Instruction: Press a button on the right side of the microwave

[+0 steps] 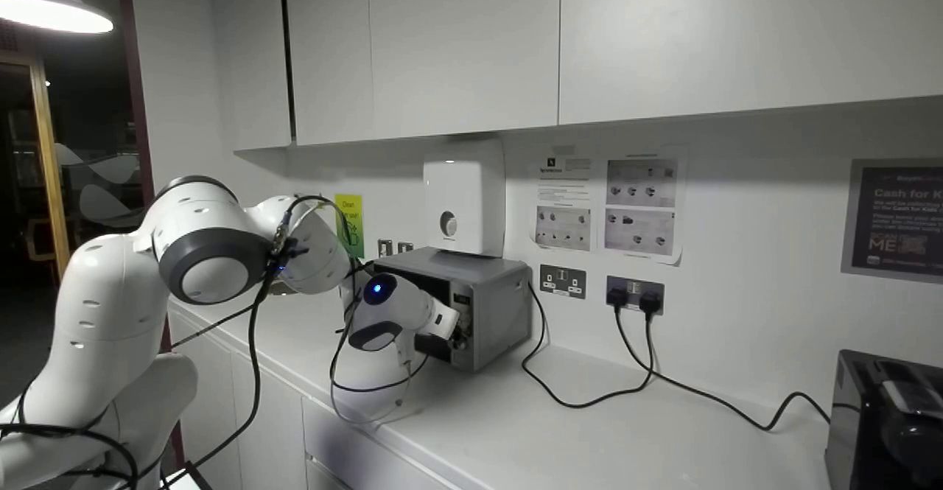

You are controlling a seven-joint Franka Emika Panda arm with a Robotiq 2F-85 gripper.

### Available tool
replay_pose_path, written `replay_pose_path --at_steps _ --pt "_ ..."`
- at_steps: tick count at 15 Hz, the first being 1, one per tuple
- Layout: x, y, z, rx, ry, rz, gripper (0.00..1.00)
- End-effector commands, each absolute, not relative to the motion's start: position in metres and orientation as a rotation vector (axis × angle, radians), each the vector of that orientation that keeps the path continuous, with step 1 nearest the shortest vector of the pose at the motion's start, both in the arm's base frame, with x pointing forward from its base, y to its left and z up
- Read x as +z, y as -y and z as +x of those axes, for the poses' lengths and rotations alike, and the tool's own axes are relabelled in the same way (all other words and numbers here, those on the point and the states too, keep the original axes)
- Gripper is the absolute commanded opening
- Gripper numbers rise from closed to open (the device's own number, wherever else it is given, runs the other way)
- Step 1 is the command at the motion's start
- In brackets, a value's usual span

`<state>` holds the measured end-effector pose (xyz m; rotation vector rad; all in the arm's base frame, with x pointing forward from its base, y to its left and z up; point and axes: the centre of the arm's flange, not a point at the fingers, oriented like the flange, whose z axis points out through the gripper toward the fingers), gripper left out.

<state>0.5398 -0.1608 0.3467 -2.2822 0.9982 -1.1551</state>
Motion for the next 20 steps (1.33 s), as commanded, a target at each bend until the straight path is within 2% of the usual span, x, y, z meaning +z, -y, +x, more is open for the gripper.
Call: replay_pose_path --at_steps 1,20 --pt "0.336 0.148 0.535 -1.188 -0.955 -2.285 0.00" --pt "0.383 0.121 0.467 -1.012 -0.294 -2.588 0.00"
